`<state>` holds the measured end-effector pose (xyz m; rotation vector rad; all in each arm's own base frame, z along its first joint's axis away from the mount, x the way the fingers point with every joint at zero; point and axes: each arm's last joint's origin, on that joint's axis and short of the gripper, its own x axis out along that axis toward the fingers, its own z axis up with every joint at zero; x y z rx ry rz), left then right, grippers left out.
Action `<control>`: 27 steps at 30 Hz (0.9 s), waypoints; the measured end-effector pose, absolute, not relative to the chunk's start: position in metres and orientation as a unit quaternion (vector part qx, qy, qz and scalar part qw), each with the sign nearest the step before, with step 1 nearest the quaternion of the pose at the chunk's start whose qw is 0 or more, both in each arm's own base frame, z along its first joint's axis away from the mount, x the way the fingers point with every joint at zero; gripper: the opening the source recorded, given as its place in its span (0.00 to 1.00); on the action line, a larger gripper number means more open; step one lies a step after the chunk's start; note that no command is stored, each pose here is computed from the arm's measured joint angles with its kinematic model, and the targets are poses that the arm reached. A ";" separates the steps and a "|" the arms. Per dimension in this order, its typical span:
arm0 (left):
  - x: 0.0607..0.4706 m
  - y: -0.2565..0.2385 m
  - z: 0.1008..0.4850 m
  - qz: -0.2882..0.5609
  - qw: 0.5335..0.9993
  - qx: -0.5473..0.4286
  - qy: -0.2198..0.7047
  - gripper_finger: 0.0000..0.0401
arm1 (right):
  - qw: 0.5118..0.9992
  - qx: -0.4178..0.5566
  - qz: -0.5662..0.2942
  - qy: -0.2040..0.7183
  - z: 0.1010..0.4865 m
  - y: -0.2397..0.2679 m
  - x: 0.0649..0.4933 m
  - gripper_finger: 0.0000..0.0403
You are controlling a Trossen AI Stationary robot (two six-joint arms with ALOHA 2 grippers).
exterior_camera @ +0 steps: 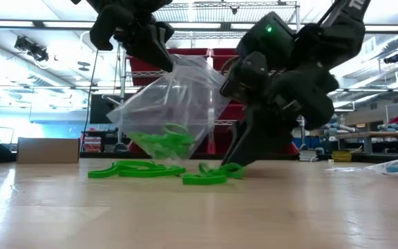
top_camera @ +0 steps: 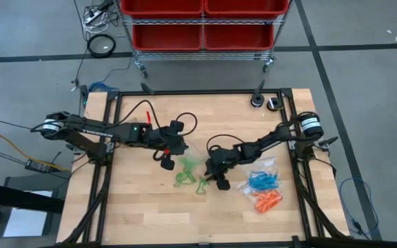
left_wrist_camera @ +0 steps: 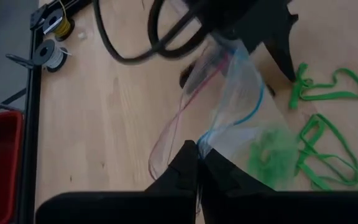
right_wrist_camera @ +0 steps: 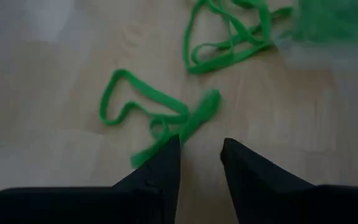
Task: Sort rubber bands
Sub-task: Put the green rubber band into the transparent zip bag
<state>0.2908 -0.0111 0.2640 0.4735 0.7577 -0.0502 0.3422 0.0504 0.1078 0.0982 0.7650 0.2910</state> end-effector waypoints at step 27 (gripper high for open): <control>0.291 -0.012 0.264 -0.037 0.901 0.233 0.365 0.02 | 0.928 0.033 0.129 0.349 0.096 0.058 0.354 0.12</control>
